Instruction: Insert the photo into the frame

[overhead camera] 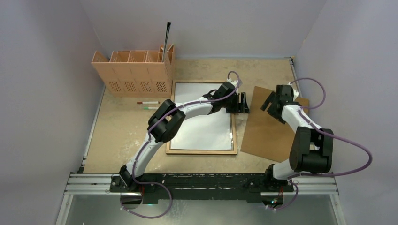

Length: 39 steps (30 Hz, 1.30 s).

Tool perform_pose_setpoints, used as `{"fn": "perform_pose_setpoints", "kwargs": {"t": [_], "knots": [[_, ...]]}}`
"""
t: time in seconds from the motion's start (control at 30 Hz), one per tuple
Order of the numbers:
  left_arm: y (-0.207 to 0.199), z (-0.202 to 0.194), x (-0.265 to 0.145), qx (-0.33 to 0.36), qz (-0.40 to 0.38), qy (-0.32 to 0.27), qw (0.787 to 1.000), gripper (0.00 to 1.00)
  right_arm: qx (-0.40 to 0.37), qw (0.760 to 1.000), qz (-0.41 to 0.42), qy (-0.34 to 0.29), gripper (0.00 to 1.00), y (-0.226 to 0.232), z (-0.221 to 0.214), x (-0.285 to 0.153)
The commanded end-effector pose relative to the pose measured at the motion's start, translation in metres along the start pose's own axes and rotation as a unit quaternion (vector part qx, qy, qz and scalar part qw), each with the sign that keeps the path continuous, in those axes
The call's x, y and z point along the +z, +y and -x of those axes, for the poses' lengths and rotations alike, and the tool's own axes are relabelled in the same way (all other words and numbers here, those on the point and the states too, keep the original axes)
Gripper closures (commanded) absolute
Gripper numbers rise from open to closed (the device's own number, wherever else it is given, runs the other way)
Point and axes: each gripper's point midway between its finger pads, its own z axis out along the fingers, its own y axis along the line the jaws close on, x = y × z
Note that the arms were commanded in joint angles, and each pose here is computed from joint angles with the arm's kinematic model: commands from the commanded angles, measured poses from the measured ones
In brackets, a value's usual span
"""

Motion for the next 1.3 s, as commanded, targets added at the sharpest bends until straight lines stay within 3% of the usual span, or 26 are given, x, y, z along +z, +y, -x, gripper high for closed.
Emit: {"fn": "perform_pose_setpoints", "kwargs": {"t": [0.0, 0.37, 0.9, 1.1, 1.2, 1.27], "knots": [[0.043, -0.02, -0.007, 0.005, 0.07, 0.033, 0.997, 0.34, 0.035, 0.997, -0.025, 0.067, 0.09, -0.016, -0.046, 0.001], [0.042, -0.019, -0.008, 0.0, 0.064, 0.015, 0.998, 0.34, 0.039, 0.985, 0.025, 0.165, 0.09, 0.005, -0.088, 0.032], [0.044, -0.01, -0.008, 0.015, 0.071, 0.005, 0.997, 0.34, 0.047, 0.981, 0.068, 0.177, 0.13, 0.043, -0.074, 0.078], [0.054, -0.007, -0.006, 0.008, 0.074, 0.006, 0.997, 0.34, 0.04, 0.968, 0.153, 0.197, 0.23, 0.08, -0.072, 0.071], [0.061, -0.007, -0.006, 0.009, 0.081, 0.007, 0.997, 0.34, 0.054, 0.939, 0.25, 0.229, 0.28, 0.112, -0.077, 0.048], [0.068, -0.006, -0.007, 0.013, 0.094, 0.006, 0.995, 0.34, 0.051, 0.936, 0.27, 0.221, 0.3, 0.119, -0.068, 0.04]]}}
